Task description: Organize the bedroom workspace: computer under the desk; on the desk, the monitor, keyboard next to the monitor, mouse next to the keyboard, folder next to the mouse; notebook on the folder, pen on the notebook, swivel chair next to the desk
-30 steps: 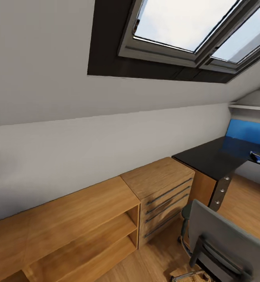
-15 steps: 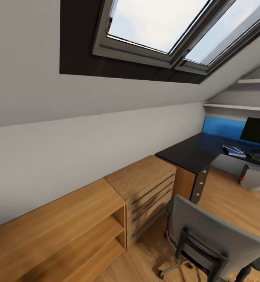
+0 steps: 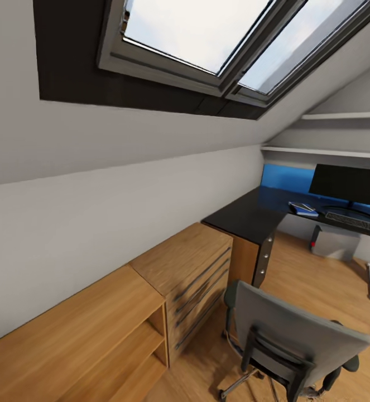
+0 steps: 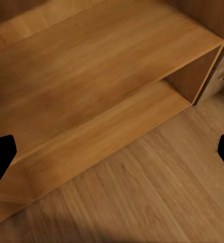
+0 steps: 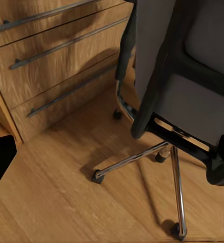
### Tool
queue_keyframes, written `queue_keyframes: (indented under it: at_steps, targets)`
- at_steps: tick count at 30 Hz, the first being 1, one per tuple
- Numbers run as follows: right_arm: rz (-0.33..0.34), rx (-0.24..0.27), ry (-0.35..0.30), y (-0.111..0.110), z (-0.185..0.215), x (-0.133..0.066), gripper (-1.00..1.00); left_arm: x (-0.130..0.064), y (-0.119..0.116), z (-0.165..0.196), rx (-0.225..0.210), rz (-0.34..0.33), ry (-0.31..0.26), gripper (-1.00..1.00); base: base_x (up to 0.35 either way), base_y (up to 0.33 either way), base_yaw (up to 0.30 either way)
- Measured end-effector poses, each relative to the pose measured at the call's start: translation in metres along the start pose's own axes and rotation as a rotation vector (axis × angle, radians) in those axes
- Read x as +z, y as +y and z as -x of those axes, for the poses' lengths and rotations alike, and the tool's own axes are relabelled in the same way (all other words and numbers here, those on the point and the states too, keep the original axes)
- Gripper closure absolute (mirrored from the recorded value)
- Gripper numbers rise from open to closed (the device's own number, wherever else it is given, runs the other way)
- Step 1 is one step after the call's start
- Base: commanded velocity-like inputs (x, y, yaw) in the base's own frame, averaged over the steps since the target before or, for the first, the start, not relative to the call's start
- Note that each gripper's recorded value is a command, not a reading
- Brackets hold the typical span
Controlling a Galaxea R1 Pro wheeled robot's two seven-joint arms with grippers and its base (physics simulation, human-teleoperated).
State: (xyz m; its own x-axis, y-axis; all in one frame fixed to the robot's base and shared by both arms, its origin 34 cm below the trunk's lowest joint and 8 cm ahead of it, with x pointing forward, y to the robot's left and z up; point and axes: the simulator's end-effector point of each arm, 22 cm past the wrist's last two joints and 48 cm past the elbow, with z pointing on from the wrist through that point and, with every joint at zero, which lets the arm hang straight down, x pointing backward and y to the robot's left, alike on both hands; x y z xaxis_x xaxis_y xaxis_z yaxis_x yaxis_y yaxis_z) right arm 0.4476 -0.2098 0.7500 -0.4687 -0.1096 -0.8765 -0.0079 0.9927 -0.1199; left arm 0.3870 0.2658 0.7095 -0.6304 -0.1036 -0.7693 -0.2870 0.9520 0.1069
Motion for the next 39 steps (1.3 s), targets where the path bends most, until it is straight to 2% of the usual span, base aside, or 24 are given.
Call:
queue_keyframes:
  at_steps: [12,23,39]
  targets:
    - [0.000,0.000,0.000,0.0000,0.0001,0.0001,-1.00,0.0000,0.0000,0.0000,0.000,0.000,0.000,-1.00,0.008,0.018,-0.300]
    - [0.000,0.000,0.000,0.0000,0.0000,0.0000,-1.00,0.0001,0.0003,0.0000,0.000,0.001,0.000,-1.00,0.000,0.191,-0.300]
    - [0.001,-0.001,0.000,0.0003,0.0001,0.0000,-1.00,0.0001,0.0004,0.0000,0.000,0.001,0.000,-1.00,0.000,0.010,-0.300]
